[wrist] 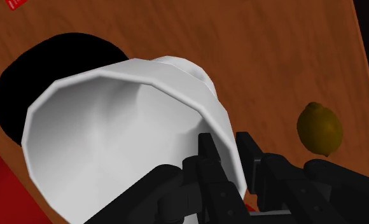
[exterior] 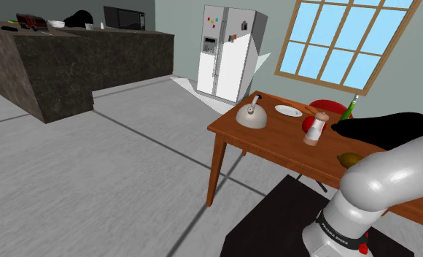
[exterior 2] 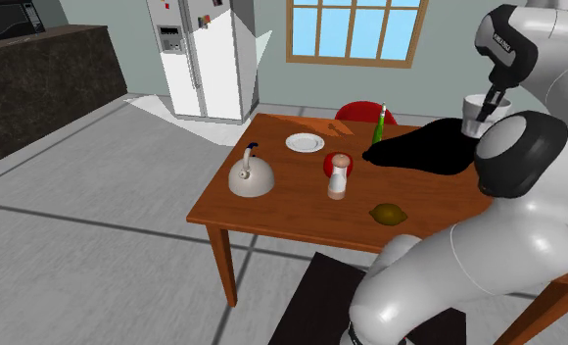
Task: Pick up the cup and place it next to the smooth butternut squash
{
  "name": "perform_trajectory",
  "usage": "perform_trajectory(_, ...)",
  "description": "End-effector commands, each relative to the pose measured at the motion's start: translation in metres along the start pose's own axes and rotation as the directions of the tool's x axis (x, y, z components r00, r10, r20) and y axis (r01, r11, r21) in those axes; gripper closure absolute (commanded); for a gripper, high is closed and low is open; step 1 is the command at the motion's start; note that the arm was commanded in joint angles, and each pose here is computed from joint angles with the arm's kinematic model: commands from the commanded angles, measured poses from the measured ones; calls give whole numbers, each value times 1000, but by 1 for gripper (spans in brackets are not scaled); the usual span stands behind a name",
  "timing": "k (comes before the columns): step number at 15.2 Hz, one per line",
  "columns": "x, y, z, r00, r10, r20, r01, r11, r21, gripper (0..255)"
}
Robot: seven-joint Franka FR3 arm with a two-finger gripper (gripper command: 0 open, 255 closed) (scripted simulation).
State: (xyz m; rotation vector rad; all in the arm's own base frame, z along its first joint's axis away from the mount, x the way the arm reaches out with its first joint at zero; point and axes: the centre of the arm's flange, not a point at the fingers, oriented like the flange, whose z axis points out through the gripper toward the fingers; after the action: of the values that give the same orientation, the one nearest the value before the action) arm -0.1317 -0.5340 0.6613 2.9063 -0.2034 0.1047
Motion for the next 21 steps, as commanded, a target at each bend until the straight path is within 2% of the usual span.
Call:
perform_trajectory(1,-20,22,1,1000,-1,3,1,1000,-3,255)
perform_trajectory(12,-133,114,11,1000,-1,3,1,1000,-3,255)
perform_trajectory(21,-138,103,57,1000,-1,3,1,1000,-3,255)
